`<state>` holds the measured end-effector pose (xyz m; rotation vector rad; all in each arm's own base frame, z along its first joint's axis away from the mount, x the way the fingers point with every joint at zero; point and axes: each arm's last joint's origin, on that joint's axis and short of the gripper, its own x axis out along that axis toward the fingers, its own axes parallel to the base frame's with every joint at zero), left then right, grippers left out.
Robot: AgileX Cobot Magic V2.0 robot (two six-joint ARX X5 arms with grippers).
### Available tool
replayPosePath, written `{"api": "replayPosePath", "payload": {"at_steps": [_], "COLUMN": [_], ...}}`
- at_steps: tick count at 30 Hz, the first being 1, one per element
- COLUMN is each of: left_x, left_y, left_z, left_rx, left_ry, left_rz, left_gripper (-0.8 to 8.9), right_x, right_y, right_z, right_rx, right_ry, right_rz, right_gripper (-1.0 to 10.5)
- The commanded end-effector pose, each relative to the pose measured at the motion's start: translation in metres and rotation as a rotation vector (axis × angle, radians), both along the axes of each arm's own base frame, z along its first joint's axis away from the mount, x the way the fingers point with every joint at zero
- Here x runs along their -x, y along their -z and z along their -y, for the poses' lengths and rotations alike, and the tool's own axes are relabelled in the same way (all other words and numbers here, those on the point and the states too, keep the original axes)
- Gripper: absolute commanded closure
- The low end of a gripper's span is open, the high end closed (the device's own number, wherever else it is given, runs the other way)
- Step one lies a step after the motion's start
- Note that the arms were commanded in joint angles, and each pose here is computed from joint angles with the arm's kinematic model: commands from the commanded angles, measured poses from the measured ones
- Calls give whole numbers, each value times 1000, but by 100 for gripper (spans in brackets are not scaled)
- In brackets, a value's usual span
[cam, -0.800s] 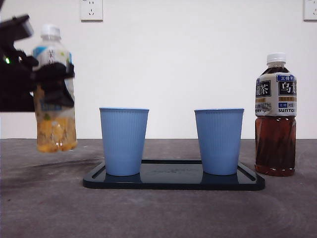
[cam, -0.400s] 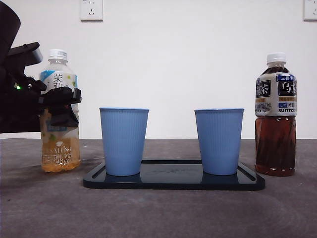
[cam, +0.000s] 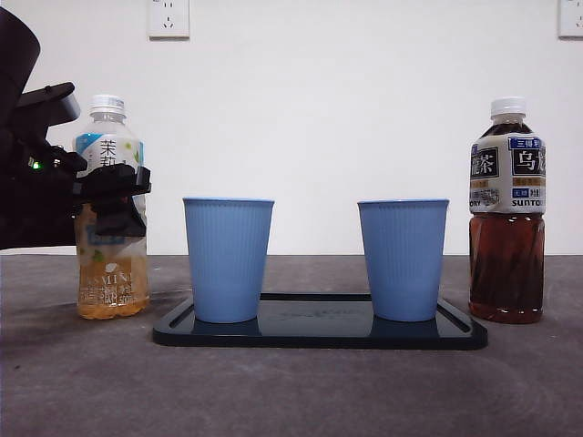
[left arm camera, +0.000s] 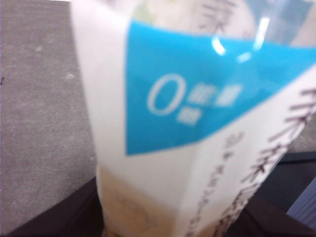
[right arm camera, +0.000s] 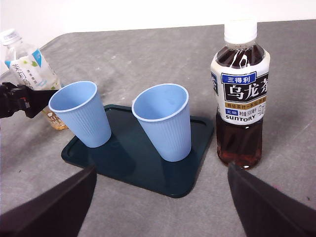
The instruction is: Pour the drink into the cup
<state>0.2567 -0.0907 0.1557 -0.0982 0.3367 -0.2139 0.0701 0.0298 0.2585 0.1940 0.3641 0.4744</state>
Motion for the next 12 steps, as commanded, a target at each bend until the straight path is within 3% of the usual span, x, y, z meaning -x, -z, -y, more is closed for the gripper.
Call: {"api": "replayPosePath", "payload": {"at_steps": [1,7,12], "left_x": [-5,-5,-4], "left_y": [-6,-5,-3], "left_z": [2,2,2], "left_rx": [11,9,0], "left_ry": [2,3,3], "left_rz": [46,41,14], "left_gripper": [441,423,309], "right_x": [1,1,1], "right_y": [-5,-5,-5], "right_z": [0,0,0], "right_rx": [-2,-2,-2], "right_ry": [-3,-3,-4], "right_rz": [19,20,19], "right_gripper": [524,524,524]}}
